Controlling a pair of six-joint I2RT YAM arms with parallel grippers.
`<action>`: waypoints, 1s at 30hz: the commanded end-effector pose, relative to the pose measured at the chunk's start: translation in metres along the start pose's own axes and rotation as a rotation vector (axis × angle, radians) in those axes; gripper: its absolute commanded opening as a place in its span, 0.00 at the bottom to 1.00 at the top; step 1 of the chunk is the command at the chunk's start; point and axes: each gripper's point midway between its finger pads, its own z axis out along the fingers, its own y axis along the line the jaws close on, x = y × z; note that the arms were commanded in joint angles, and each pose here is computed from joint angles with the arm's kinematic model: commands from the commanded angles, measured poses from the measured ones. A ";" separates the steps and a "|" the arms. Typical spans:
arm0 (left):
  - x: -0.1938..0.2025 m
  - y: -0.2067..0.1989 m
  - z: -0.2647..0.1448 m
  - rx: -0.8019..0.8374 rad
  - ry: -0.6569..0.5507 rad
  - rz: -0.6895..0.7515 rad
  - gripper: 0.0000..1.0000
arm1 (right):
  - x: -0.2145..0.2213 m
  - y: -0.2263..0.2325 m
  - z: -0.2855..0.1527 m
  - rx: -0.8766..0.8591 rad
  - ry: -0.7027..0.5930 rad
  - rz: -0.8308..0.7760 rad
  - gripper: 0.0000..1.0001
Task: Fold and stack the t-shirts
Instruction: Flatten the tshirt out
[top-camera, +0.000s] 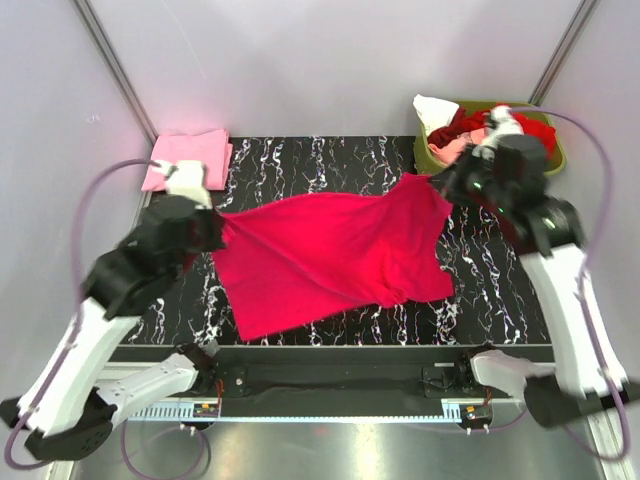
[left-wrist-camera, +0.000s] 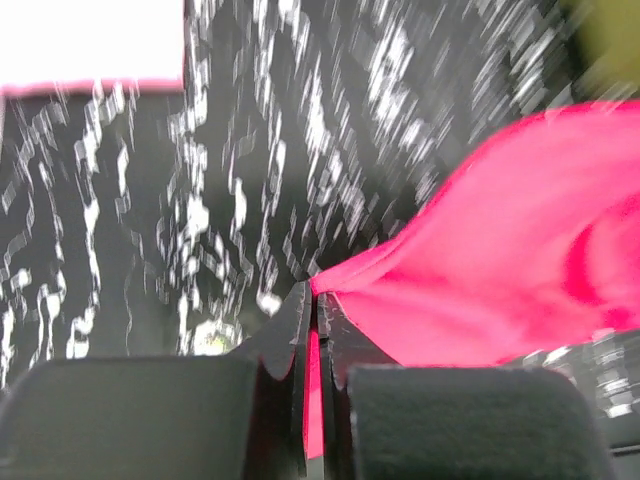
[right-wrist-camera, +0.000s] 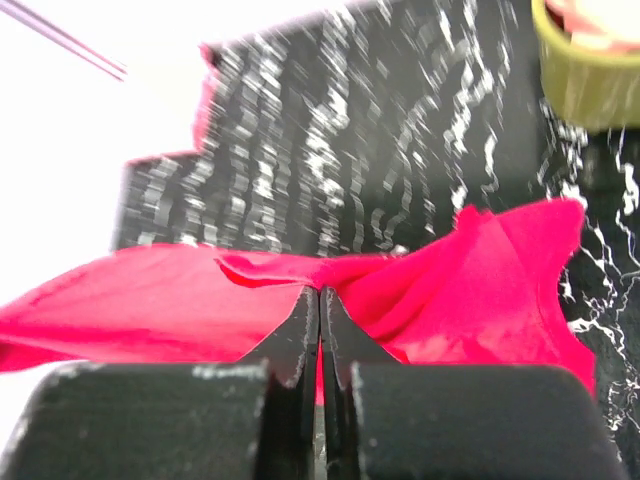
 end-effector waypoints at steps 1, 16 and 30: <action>-0.030 0.013 -0.054 0.059 -0.125 -0.014 0.02 | 0.005 0.010 -0.051 -0.053 -0.042 0.012 0.00; -0.071 0.014 -0.199 0.441 -0.537 0.028 0.03 | -0.018 0.060 -0.264 -0.416 -0.544 -0.184 0.00; -0.082 0.031 -0.266 0.514 -0.718 0.019 0.04 | -0.047 0.060 -0.350 -0.379 -0.806 -0.319 0.00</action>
